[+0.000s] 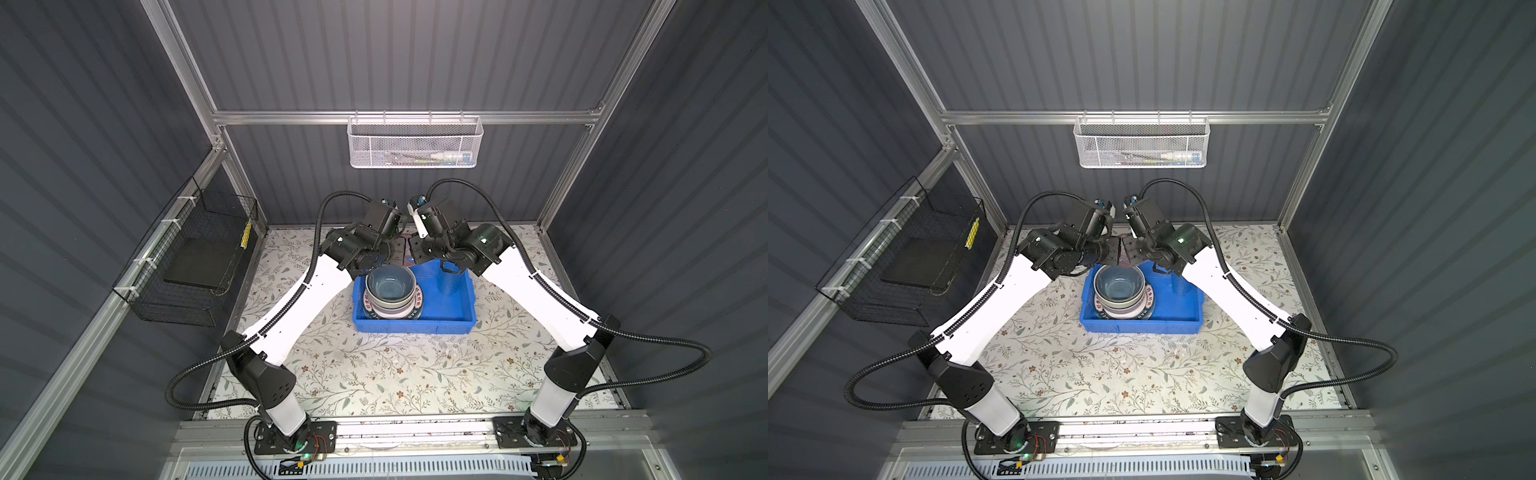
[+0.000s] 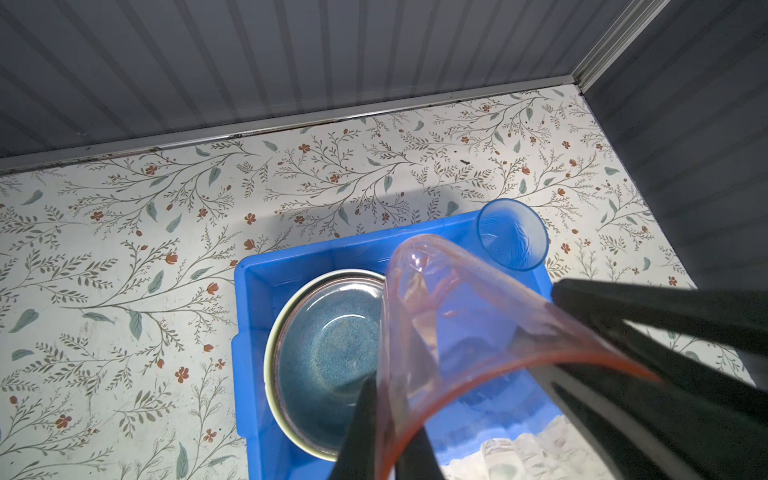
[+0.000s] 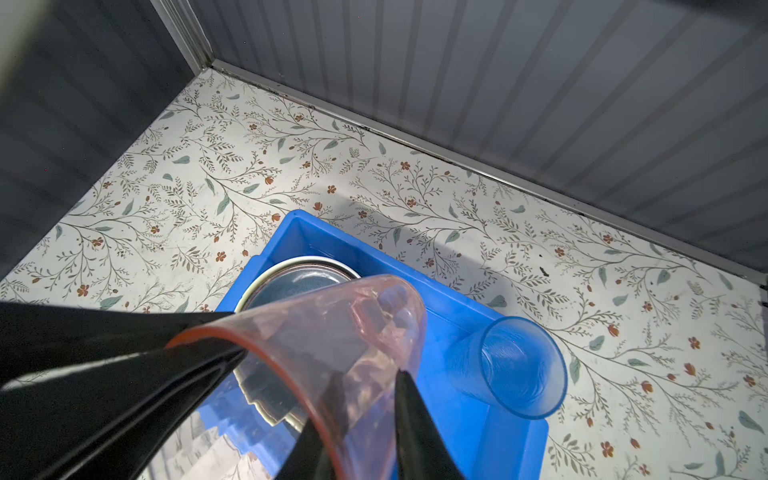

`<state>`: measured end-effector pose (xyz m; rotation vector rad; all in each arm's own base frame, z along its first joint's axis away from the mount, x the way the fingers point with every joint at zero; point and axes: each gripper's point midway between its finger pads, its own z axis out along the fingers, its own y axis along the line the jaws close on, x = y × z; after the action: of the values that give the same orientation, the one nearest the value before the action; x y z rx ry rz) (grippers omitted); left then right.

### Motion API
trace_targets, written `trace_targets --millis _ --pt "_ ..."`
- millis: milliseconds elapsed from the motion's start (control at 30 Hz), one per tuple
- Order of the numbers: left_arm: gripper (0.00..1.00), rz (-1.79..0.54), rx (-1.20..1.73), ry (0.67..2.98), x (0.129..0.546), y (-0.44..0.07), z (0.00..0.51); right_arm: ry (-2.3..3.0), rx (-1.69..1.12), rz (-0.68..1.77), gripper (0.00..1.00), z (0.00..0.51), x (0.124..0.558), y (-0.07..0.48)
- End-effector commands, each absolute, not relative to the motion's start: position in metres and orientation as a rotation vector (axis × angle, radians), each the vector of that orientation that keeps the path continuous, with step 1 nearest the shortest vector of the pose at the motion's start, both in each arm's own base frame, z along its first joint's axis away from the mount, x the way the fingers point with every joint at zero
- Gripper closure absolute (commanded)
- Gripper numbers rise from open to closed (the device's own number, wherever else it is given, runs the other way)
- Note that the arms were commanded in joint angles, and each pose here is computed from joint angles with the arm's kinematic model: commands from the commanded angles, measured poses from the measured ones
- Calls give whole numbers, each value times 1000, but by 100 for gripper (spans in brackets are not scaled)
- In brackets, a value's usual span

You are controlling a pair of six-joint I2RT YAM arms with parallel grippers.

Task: Place the mixed dishes into the plastic bin
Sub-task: 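Carry the pink cup over the bin while the right gripper closes on it, then carry the pink cup with the right gripper while the left releases and withdraws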

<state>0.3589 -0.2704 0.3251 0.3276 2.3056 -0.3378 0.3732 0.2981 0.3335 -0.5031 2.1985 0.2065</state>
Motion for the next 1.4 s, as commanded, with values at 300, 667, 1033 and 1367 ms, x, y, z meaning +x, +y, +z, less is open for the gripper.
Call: trace_targets --millis 300,667,1033,1367 --pt "77 -580 428 2301 333 -295 322 2217 -484 229 92 333 368 288" --pt "51 -739 524 2265 304 -301 336 2248 -468 232 93 322 350 272" --pt "35 -784 576 2229 284 -294 332 2291 -427 206 93 309 334 247" --pt "5 -540 520 2184 283 -246 312 2393 -417 94 93 286 307 203"
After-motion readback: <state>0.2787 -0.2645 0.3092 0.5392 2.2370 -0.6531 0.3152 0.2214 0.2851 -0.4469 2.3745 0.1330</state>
